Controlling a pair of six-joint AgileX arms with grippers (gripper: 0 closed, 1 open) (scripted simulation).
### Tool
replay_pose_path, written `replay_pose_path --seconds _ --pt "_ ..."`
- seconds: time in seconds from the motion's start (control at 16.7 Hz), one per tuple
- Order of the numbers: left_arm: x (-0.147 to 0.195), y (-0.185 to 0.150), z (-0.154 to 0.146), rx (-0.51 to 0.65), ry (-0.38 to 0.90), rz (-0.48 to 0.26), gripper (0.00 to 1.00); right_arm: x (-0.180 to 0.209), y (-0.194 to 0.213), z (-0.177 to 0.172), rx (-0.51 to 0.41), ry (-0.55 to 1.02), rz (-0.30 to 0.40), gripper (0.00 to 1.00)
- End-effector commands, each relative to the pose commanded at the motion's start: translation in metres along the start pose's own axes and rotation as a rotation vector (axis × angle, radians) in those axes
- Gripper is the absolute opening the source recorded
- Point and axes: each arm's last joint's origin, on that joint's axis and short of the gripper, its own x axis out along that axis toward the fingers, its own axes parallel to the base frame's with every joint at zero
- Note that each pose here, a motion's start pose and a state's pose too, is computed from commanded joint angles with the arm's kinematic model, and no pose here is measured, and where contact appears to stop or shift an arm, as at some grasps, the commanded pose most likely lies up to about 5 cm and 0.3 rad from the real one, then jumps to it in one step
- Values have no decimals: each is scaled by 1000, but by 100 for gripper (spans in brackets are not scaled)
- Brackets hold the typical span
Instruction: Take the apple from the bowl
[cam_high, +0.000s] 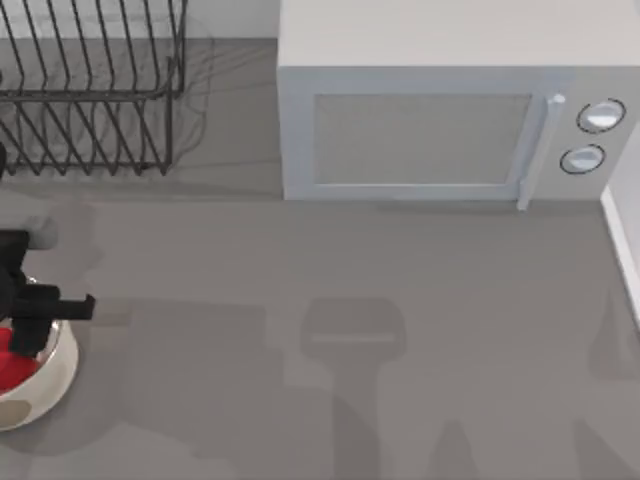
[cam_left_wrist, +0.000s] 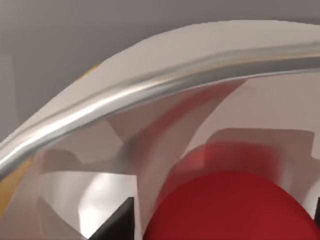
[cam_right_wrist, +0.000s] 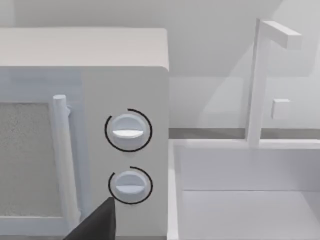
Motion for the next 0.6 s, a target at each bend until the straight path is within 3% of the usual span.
replay_pose_path --seconds 0.42,0.6 --pt "0 0 0 0 0 0 2 0 0 0 0 0 0 100" --pt "0 0 0 0 0 0 0 0 0 0 0 0 0 100"
